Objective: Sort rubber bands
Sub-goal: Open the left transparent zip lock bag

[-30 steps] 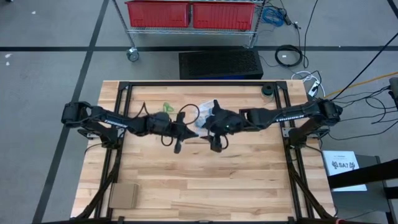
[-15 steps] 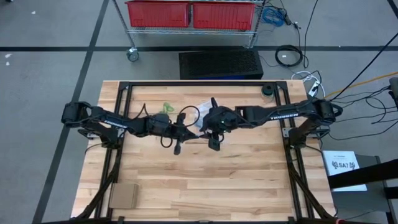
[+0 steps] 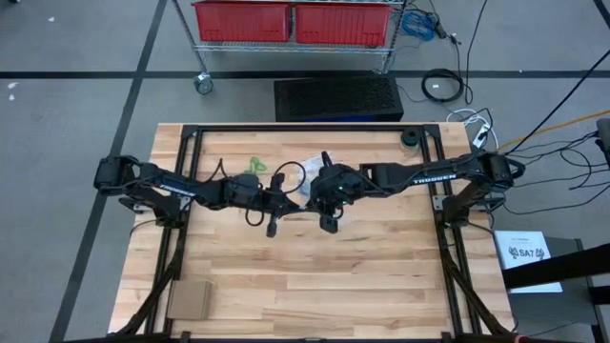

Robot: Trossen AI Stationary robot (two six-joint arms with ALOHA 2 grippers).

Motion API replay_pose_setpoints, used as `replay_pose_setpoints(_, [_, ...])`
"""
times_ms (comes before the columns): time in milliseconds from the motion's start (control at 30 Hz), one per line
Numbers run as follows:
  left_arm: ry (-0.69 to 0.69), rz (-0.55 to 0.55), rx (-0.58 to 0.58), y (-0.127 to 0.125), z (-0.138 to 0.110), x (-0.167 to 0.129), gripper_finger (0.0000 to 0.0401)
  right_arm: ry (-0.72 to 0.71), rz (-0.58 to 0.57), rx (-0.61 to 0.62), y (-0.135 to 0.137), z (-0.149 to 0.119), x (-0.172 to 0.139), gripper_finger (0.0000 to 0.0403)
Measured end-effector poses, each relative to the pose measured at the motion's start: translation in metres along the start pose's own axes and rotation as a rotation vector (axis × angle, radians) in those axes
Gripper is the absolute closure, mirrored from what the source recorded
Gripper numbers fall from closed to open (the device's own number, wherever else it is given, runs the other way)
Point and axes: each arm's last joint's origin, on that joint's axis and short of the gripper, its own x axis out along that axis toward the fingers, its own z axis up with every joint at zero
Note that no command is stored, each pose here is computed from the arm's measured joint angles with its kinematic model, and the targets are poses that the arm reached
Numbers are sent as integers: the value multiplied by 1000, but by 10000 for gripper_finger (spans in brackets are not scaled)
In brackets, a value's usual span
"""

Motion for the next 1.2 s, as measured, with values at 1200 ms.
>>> replay_pose_setpoints(1200, [-33, -22, -159, 1, 4, -1, 383, 12, -33, -55, 12, -3, 1, 401])
